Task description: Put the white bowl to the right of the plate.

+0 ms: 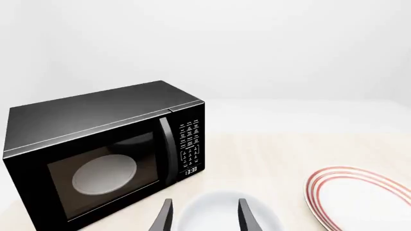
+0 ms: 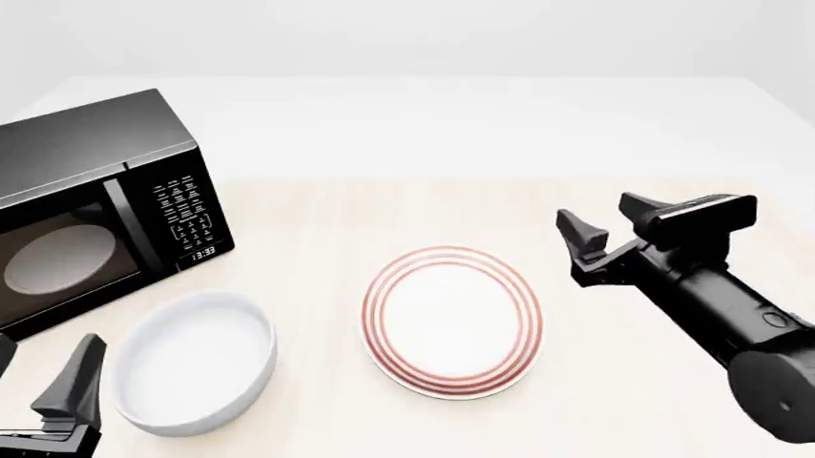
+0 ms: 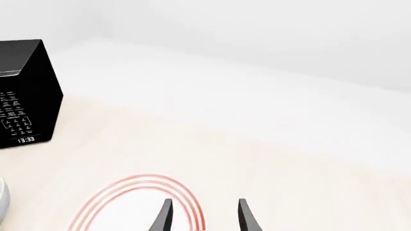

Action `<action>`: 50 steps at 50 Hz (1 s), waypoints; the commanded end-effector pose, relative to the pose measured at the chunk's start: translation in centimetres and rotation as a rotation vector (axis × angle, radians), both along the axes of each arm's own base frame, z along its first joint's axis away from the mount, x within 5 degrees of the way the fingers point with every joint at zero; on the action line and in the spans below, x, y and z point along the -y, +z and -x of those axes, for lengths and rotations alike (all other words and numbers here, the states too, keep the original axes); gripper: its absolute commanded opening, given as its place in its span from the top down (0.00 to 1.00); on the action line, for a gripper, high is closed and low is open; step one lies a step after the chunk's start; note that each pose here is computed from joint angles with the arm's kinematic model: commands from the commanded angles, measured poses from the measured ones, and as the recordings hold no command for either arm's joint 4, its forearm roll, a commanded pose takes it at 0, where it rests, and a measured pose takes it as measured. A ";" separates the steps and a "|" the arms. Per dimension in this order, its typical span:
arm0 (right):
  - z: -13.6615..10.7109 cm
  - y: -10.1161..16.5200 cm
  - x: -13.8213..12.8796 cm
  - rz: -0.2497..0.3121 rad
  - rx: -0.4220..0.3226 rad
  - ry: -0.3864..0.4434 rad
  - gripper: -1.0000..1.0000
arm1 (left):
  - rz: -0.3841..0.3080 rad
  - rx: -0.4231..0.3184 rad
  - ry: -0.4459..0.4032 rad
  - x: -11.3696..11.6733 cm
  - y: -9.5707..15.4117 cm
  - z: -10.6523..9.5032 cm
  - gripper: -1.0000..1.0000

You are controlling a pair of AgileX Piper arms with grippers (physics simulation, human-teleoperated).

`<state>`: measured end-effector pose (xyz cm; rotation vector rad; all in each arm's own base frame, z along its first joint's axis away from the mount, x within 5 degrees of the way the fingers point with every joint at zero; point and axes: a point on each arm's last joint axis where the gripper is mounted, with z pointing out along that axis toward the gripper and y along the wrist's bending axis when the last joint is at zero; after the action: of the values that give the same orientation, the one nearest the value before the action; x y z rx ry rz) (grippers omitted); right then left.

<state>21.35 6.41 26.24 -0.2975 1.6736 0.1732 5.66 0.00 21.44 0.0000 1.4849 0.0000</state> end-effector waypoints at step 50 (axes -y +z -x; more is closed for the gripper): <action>-11.0 0.0 -18.5 0.155 -0.171 0.378 0.00 | 0.000 0.000 0.000 0.0 0.0 0.0 0.00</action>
<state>31.93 21.80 26.54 -0.6681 1.7847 0.3278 5.66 0.00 21.44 0.0000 1.4849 0.0000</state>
